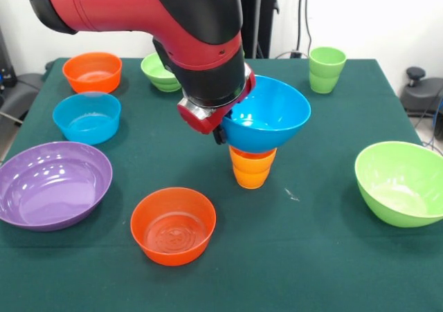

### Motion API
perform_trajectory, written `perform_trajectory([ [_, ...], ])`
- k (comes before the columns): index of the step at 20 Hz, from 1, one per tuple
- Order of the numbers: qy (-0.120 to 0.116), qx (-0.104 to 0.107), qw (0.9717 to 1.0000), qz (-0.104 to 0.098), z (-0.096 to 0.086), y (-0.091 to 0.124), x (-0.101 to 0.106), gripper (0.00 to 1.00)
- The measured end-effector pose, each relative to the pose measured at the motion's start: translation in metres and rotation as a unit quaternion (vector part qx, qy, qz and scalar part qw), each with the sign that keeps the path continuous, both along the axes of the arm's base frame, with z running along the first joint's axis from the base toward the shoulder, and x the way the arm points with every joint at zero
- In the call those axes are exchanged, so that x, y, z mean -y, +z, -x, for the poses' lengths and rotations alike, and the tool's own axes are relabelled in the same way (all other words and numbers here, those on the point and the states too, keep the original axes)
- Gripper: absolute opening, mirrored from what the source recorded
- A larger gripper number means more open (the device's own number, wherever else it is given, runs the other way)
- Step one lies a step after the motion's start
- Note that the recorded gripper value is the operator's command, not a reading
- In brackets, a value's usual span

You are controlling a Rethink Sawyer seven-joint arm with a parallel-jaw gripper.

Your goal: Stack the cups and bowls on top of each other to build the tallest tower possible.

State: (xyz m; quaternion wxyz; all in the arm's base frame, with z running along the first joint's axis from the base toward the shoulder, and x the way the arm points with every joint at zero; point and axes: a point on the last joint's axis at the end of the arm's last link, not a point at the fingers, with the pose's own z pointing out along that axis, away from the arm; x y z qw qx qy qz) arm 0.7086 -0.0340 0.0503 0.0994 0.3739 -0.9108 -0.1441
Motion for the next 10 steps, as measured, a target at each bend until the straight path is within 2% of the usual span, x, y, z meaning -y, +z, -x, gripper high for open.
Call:
perform_trajectory([
  [10,0.001,-0.005,1.0000,-0.002,0.0026,-0.0007,-0.0085,0.00],
])
